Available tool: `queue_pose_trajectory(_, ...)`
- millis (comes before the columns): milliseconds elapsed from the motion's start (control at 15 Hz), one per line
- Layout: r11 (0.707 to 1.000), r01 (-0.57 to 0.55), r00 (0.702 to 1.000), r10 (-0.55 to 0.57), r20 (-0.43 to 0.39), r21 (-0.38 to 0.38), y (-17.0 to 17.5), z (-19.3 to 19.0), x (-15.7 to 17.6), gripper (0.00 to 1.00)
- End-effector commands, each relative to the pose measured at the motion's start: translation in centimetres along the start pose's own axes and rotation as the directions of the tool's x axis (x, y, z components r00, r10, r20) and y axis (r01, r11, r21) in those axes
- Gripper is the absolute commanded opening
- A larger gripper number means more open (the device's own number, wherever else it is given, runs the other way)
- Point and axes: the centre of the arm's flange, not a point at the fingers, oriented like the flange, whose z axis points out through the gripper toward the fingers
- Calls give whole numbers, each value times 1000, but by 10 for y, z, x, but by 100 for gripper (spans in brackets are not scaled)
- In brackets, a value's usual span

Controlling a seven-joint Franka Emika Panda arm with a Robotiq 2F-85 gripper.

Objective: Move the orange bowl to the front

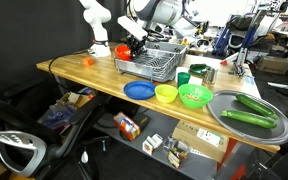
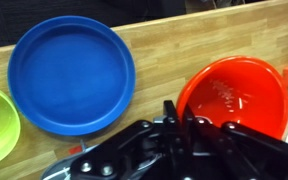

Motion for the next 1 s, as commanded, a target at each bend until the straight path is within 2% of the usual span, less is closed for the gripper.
queue_pose_trajectory(0,996,-82,995,83,-59,16,68,-44,-8,2)
queue_pose_trajectory(333,982,-181,976,185,-116,47,102,-79,-10,2)
queue_pose_trajectory(600,964,-247,953,260,-155,98,148,-105,-16,2)
queue_pose_trajectory(733,967,-228,951,247,-187,113,174,-121,-22,2)
queue_pose_trajectory(800,969,-231,958,242,-152,86,127,-91,-5,8)
queue_pose_trajectory(933,969,-229,957,242,-161,92,149,-103,-10,8)
